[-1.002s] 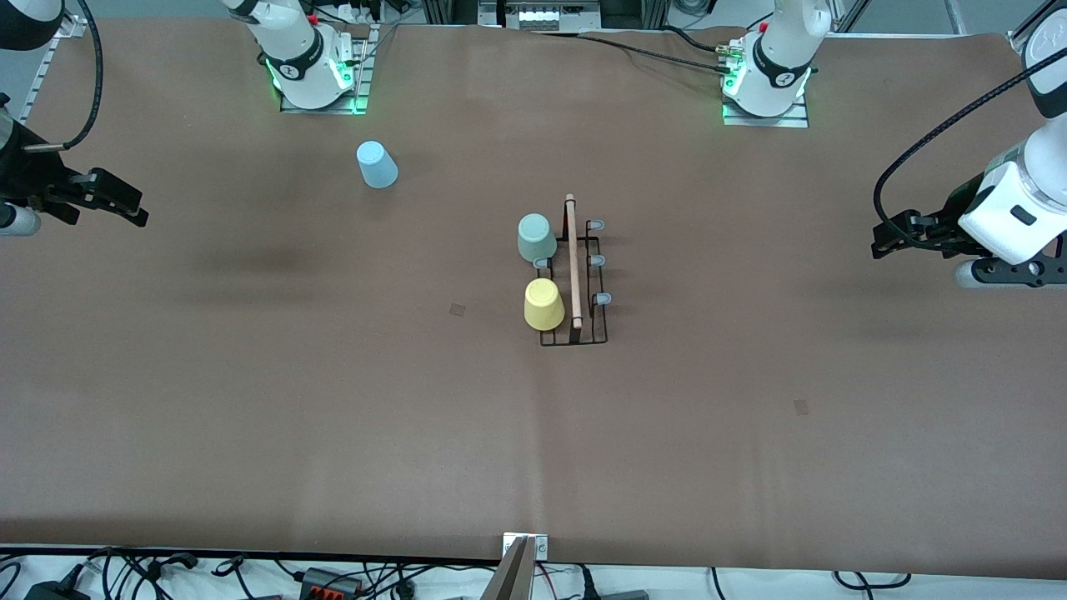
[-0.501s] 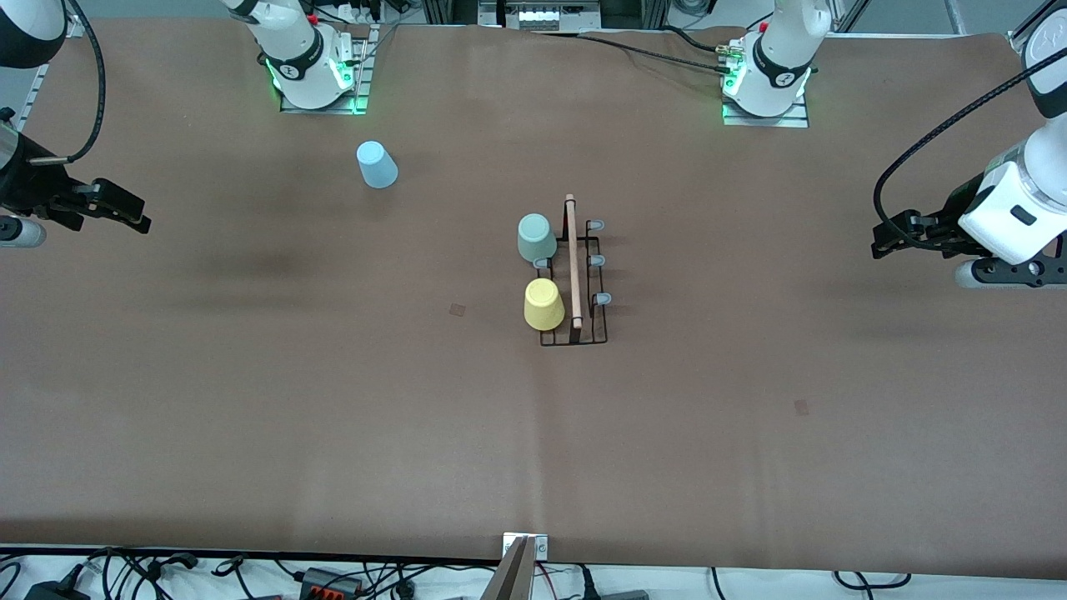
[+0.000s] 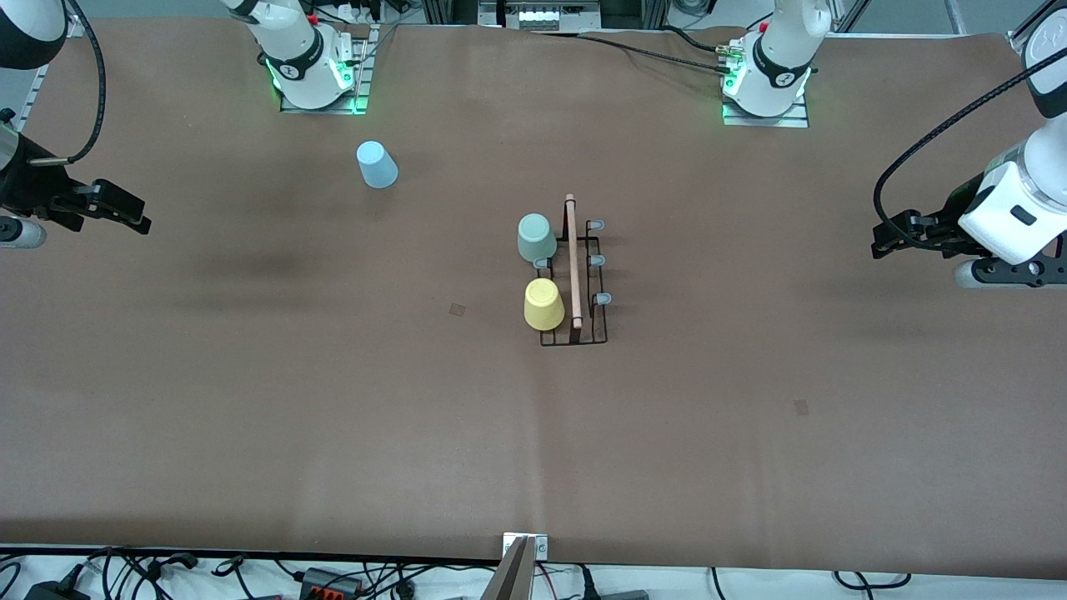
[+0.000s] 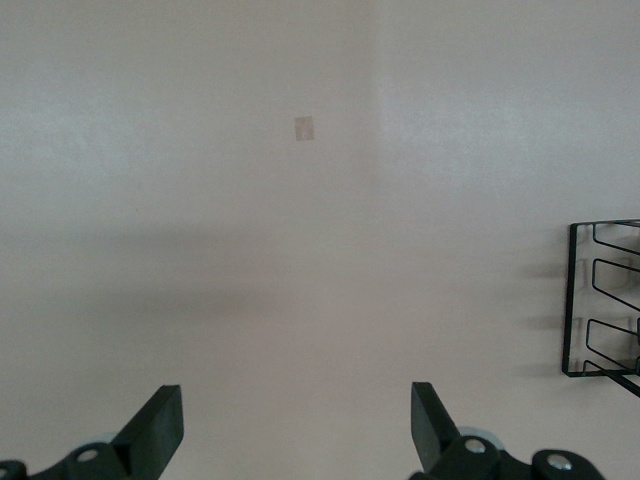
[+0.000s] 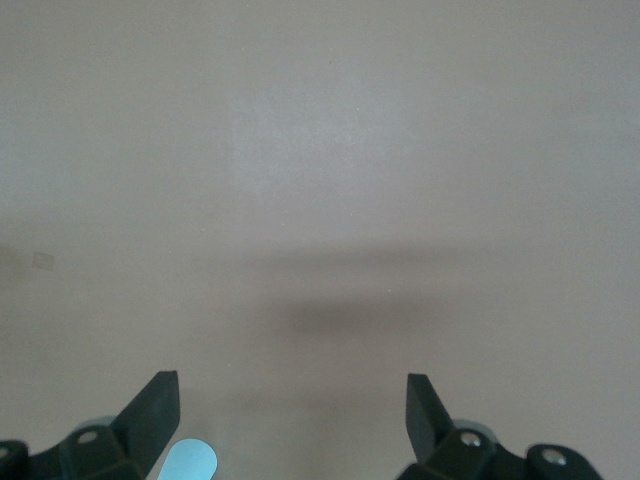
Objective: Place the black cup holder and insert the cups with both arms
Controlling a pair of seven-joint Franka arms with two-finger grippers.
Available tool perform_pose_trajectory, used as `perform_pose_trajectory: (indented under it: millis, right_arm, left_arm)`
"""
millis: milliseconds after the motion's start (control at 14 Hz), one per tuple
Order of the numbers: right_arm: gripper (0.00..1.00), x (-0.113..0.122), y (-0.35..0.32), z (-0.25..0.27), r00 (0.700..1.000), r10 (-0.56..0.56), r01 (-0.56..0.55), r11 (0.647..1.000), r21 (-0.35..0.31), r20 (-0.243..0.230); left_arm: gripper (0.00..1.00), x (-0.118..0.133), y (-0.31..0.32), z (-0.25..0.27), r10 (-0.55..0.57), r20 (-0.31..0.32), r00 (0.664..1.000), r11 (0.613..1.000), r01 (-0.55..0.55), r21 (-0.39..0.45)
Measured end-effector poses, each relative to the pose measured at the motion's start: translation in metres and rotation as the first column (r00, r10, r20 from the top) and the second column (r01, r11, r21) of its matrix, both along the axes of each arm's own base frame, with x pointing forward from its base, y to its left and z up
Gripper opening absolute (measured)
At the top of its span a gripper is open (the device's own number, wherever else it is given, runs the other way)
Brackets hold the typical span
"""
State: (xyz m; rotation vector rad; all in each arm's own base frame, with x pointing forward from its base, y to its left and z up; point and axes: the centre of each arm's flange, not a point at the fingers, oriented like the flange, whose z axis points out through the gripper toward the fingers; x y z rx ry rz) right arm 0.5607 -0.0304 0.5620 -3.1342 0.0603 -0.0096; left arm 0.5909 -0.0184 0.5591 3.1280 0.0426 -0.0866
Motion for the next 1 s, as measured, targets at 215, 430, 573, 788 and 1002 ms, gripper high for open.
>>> perform_pose_trajectory:
  millis: [215, 430, 573, 788, 1002]
  right_arm:
    - [1.0, 0.0, 0.0, 0.0, 1.0, 0.0, 0.0, 1.0, 0.0, 0.0]
    - [1.0, 0.0001, 0.0, 0.0, 1.0, 0.0, 0.0, 1.0, 0.0, 0.001]
    - [1.0, 0.0001, 0.0, 0.0, 1.0, 0.0, 0.0, 1.0, 0.0, 0.001]
    - [1.0, -0.0001, 0.0002, 0.0007, 1.0, 0.0, 0.0, 1.0, 0.0, 0.001]
    - [1.0, -0.0049, 0.0019, 0.0042, 1.0, 0.004, -0.004, 1.0, 0.001, -0.016]
  left_arm:
    - [1.0, 0.0, 0.0001, 0.0, 0.0, 0.0, 1.0, 1.0, 0.0, 0.0]
    - [1.0, 0.0, 0.0001, 0.0, 0.0, 0.0, 1.0, 1.0, 0.0, 0.0]
    - [1.0, 0.0, 0.0002, 0.0, 0.001, 0.0, 1.0, 1.0, -0.001, 0.0]
    - [1.0, 0.0, 0.0003, 0.0, 0.001, 0.0, 1.0, 1.0, -0.001, 0.0]
    - [1.0, 0.0, 0.0004, 0.0, 0.001, 0.0, 1.0, 1.0, -0.001, 0.0]
